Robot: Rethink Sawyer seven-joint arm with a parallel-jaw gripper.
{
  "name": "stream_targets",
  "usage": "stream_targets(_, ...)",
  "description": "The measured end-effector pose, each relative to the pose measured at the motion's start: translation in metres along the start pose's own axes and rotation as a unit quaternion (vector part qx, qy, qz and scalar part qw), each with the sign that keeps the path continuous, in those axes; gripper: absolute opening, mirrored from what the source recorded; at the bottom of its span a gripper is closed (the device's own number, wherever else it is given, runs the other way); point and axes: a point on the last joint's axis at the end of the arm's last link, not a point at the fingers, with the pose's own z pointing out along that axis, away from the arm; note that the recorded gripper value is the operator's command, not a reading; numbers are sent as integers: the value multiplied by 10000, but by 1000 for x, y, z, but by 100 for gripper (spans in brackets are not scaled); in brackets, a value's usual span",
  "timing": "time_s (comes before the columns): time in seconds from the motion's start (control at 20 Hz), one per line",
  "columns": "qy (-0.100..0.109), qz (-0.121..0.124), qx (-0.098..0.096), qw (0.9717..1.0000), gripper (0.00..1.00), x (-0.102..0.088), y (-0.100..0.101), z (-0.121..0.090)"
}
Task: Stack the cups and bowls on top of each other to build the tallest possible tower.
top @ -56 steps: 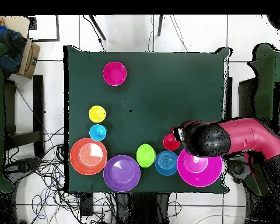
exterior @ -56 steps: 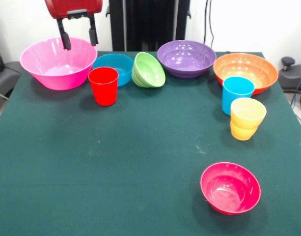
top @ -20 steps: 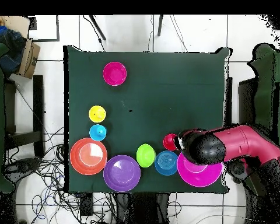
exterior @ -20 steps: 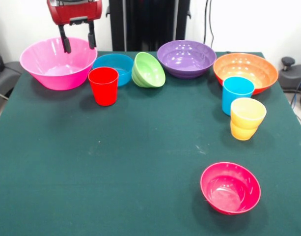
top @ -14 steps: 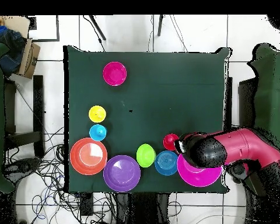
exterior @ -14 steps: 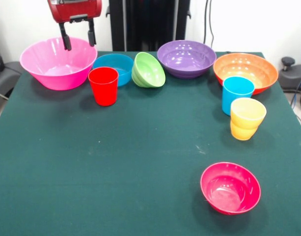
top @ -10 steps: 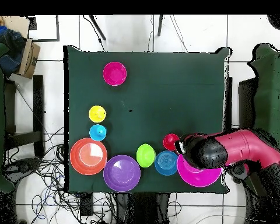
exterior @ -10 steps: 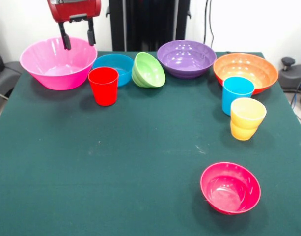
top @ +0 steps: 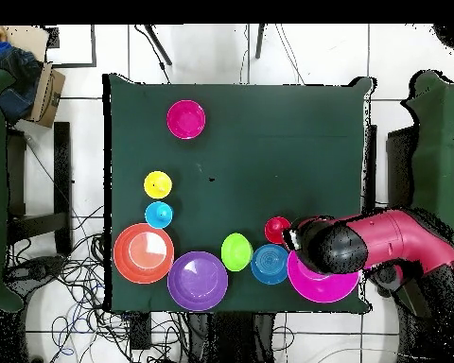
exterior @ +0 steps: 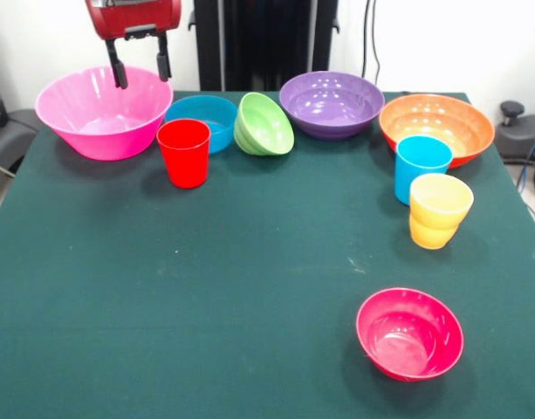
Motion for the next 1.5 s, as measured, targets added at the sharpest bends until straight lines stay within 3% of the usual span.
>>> stream_targets(1.5, 316, -302, -123, 9990, 100, 33, 35, 5)
